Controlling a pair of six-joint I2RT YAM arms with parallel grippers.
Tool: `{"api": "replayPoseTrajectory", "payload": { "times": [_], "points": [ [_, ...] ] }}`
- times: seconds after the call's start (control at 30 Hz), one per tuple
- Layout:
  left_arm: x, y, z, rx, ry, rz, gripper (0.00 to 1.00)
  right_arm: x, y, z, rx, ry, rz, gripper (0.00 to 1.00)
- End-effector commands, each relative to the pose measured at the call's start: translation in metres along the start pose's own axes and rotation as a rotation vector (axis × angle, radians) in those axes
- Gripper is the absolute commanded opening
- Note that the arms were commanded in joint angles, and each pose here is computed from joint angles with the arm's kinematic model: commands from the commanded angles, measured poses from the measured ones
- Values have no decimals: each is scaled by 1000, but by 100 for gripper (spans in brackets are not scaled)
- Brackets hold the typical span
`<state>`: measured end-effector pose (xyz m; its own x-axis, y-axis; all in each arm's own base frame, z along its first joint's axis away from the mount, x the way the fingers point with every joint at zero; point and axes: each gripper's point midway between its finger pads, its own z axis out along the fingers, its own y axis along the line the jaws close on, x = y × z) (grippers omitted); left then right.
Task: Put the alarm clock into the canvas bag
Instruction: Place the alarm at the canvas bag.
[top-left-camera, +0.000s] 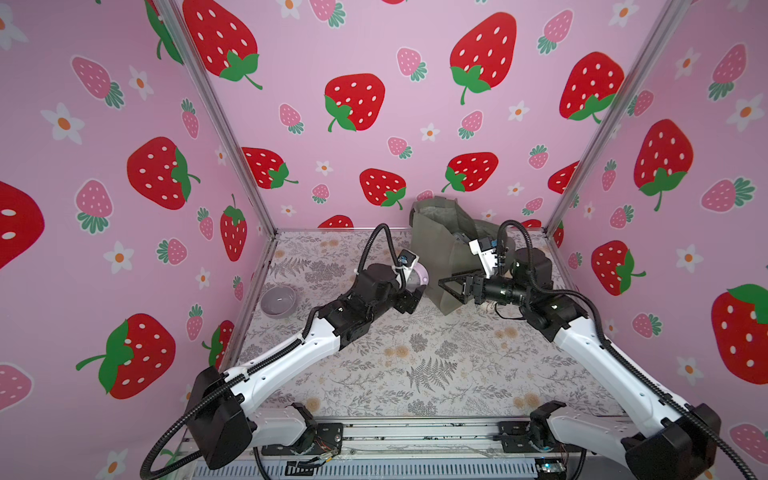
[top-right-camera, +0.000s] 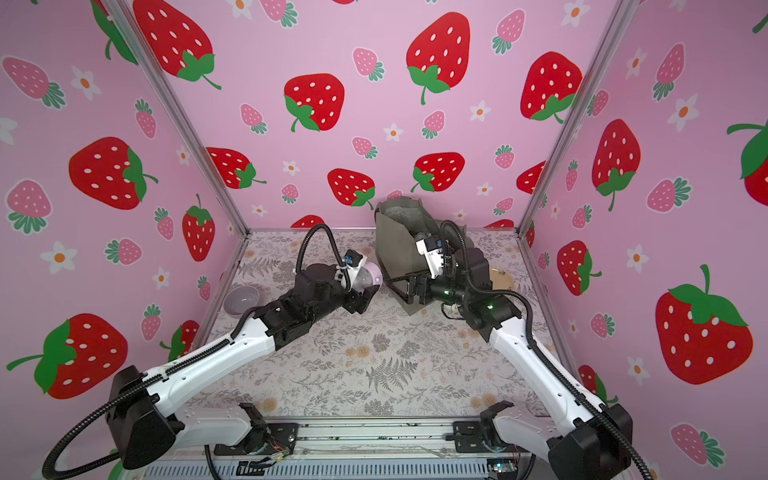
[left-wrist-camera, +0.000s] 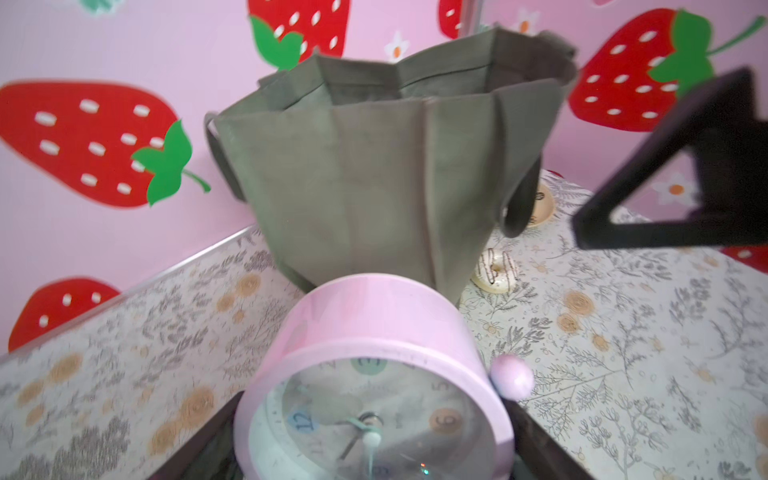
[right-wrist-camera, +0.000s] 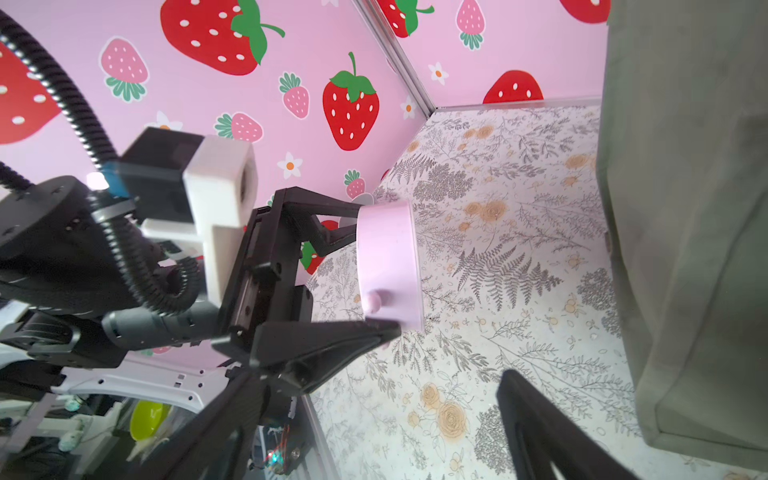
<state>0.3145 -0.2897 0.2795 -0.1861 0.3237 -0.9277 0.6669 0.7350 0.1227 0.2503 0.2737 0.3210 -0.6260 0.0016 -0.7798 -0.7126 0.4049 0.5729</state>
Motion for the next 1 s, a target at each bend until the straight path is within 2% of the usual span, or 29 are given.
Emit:
{"api": "replayPoseTrajectory", "payload": {
  "times": [0.0,0.13,0.33,0.47,0.53,0.67,0.73,0.93,0.97],
  "points": [
    [-32,-29,-10,104,-142,169,61,-8,14,-7,-29,-4,-36,82],
    [-36,-49,-8,160,-152,227,61,-3,10,-1,-20,29,-20,70],
    [-42,-65,-5,210,-162,260,61,9,3,7,22,78,-14,67],
    [-46,-68,-1,218,-164,270,61,19,5,14,20,111,-13,55],
    [-47,-68,0,216,-166,272,61,23,1,16,45,119,-14,52],
    [-50,-66,2,205,-176,270,62,27,-6,18,80,131,-15,38],
    [-50,-65,4,195,-171,268,67,22,-7,17,98,121,-24,33],
    [-50,-45,1,86,-210,214,100,-10,-1,6,161,55,-91,33],
    [-48,-41,-2,78,-216,201,99,-20,1,2,178,33,-110,33]
  ]
}}
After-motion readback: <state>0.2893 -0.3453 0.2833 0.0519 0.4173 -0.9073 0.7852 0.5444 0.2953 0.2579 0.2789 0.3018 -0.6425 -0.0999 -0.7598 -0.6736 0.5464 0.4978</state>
